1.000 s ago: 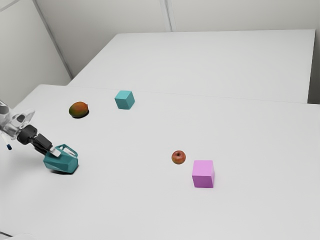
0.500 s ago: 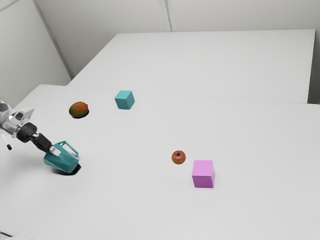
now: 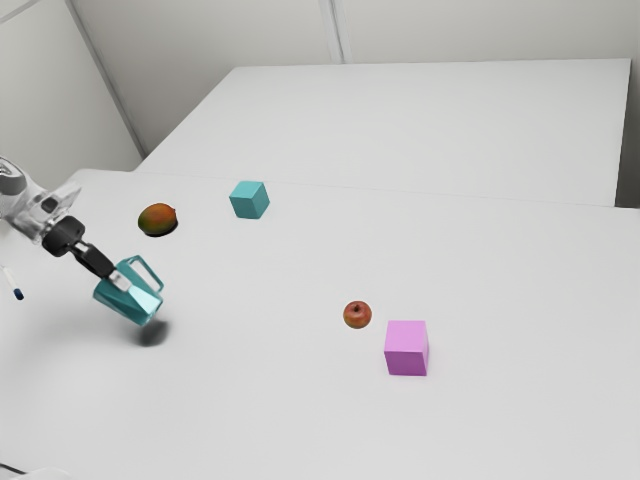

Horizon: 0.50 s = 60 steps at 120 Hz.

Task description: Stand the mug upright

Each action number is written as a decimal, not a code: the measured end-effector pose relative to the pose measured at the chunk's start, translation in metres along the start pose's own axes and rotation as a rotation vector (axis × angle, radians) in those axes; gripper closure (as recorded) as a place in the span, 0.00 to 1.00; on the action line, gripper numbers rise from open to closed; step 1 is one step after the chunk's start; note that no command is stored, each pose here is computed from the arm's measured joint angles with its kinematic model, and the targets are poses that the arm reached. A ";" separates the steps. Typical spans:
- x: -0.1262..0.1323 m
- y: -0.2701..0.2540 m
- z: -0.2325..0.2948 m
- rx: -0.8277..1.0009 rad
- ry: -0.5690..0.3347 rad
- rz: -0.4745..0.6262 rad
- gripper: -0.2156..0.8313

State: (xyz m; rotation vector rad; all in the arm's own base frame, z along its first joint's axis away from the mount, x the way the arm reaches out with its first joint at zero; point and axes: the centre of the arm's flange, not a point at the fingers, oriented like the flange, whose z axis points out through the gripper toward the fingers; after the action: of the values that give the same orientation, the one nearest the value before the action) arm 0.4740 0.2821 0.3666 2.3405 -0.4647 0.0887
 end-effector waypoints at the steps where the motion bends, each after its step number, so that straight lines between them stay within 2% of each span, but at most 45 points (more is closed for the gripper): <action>1: 0.002 0.003 0.000 0.006 -0.005 0.005 0.95; 20: 0.044 0.042 0.015 0.120 -0.107 0.068 0.95; 60: 0.098 0.130 0.079 0.471 -0.248 0.125 0.95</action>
State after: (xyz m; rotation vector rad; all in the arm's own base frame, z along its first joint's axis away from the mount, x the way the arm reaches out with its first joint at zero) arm 0.5139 0.1122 0.4142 2.7972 -0.7832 -0.0395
